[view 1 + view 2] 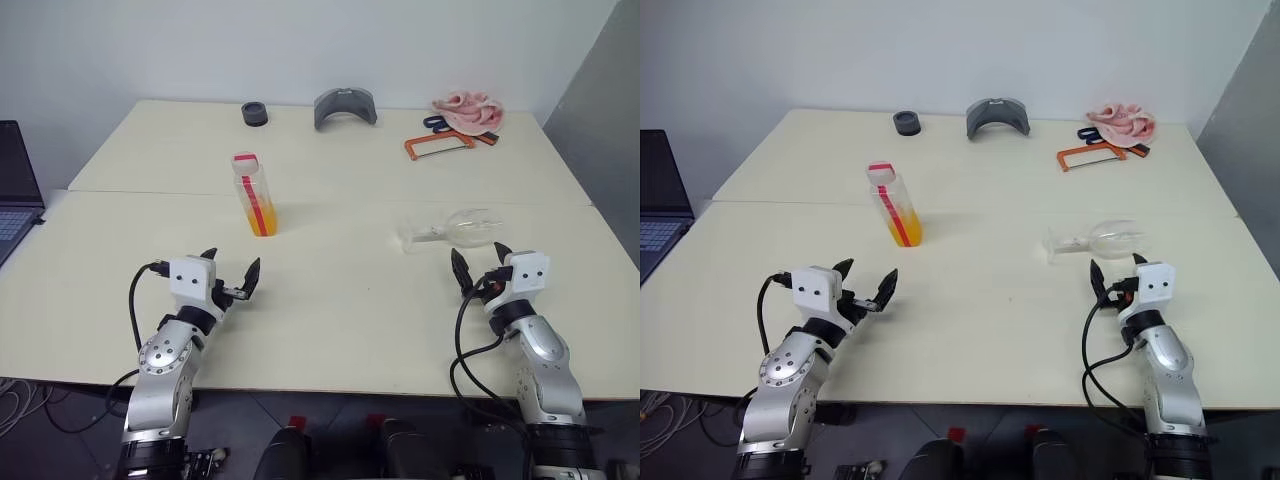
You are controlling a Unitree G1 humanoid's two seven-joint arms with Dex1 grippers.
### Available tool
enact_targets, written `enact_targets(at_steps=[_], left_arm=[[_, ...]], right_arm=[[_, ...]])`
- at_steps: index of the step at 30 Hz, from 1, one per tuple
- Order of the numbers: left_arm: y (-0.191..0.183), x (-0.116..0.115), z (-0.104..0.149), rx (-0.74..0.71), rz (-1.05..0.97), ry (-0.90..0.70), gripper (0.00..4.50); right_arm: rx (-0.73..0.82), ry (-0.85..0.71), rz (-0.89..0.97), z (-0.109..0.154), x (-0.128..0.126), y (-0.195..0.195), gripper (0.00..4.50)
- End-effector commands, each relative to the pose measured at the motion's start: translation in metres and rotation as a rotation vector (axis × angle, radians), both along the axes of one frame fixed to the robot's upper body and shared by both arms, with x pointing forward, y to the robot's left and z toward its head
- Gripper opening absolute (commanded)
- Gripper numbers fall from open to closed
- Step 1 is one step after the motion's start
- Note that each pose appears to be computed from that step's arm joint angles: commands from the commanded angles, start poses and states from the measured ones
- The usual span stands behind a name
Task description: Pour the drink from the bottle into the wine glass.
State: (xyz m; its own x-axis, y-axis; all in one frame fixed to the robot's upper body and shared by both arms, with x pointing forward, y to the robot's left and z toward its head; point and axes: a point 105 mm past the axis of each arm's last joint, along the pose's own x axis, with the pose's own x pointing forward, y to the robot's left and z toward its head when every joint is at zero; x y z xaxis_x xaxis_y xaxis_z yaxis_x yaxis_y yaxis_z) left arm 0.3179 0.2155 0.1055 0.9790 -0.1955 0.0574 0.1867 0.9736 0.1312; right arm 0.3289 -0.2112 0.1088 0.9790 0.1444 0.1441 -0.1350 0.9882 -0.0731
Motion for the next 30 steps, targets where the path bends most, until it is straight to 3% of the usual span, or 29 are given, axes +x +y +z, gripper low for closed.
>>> enact_targets(at_steps=[1,19,25,30], left_arm=[[0.001,-0.001,0.016,0.016,0.0,-0.061,4.47],[0.008,0.002,0.018,-0.031,0.03,-0.044,4.47],[0.008,0.01,0.023,-0.004,0.089,-0.048,4.47],[-0.008,0.024,0.04,-0.024,0.082,-0.064,4.47]], right_arm=[[-0.007,-0.05,0.005,0.012,0.0,-0.001,4.5],[-0.004,-0.047,0.032,0.011,-0.001,0.002,4.5],[0.062,-0.07,0.139,0.031,0.003,0.012,4.5],[-0.142,-0.053,0.575,0.054,-0.013,0.07,4.5]])
